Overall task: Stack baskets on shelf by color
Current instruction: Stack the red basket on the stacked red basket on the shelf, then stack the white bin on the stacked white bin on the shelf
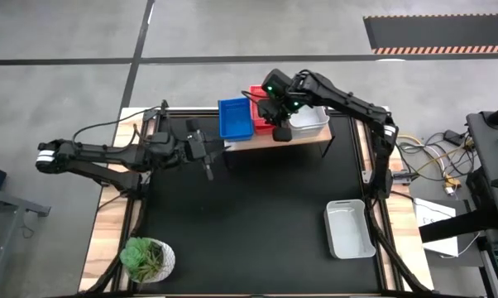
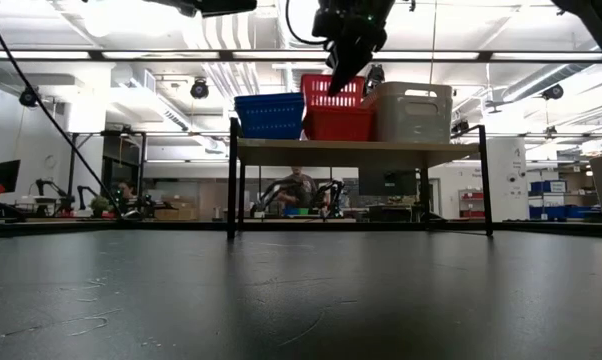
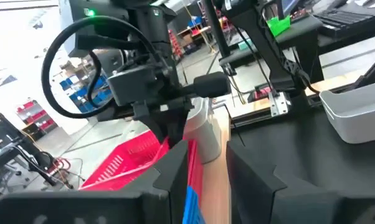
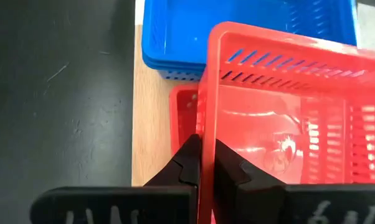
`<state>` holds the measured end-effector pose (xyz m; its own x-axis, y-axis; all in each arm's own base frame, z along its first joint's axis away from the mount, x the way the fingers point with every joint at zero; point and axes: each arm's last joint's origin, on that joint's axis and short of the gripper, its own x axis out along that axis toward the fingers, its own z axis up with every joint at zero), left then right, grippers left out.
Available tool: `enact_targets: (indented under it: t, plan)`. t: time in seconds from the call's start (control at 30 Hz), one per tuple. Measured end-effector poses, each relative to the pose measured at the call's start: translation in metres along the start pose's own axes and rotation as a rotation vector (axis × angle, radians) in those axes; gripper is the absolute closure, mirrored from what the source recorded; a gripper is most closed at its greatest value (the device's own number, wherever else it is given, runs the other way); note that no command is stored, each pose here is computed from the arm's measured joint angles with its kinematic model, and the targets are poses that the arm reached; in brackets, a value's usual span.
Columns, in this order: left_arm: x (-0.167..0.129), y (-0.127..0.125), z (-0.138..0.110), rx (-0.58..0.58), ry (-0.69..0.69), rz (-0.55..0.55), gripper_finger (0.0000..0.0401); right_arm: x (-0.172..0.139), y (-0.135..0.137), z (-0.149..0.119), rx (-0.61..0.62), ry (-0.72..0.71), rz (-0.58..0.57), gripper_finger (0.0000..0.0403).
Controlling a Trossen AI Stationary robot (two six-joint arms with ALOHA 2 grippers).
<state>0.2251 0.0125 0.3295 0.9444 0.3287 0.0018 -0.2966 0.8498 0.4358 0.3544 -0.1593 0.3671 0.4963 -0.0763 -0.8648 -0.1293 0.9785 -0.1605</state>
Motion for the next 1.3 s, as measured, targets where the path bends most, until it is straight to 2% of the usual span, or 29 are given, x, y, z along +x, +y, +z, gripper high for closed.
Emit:
enact_targets:
  t: [0.27, 0.6, 0.97, 1.13, 1.3]
  plan:
    - [0.002, -0.002, -0.002, 0.010, 0.010, -0.005, 0.0308, 0.017, 0.002, -0.004, 0.036, 0.069, 0.059, 0.0394]
    - [0.003, -0.003, -0.003, 0.014, 0.014, -0.007, 0.0308, 0.015, 0.007, -0.004, 0.061, 0.071, 0.101, 0.0388]
    - [0.007, -0.005, -0.005, 0.022, 0.027, -0.013, 0.0308, -0.005, 0.009, -0.002, 0.075, 0.037, 0.074, 0.0292]
    - [0.007, -0.005, -0.005, 0.036, 0.025, -0.013, 0.0308, -0.023, 0.006, 0.006, 0.083, -0.039, 0.025, 0.0271]
    - [0.008, -0.006, -0.006, 0.037, 0.028, -0.013, 0.0308, -0.021, -0.002, 0.020, 0.057, -0.183, -0.056, 0.0304]
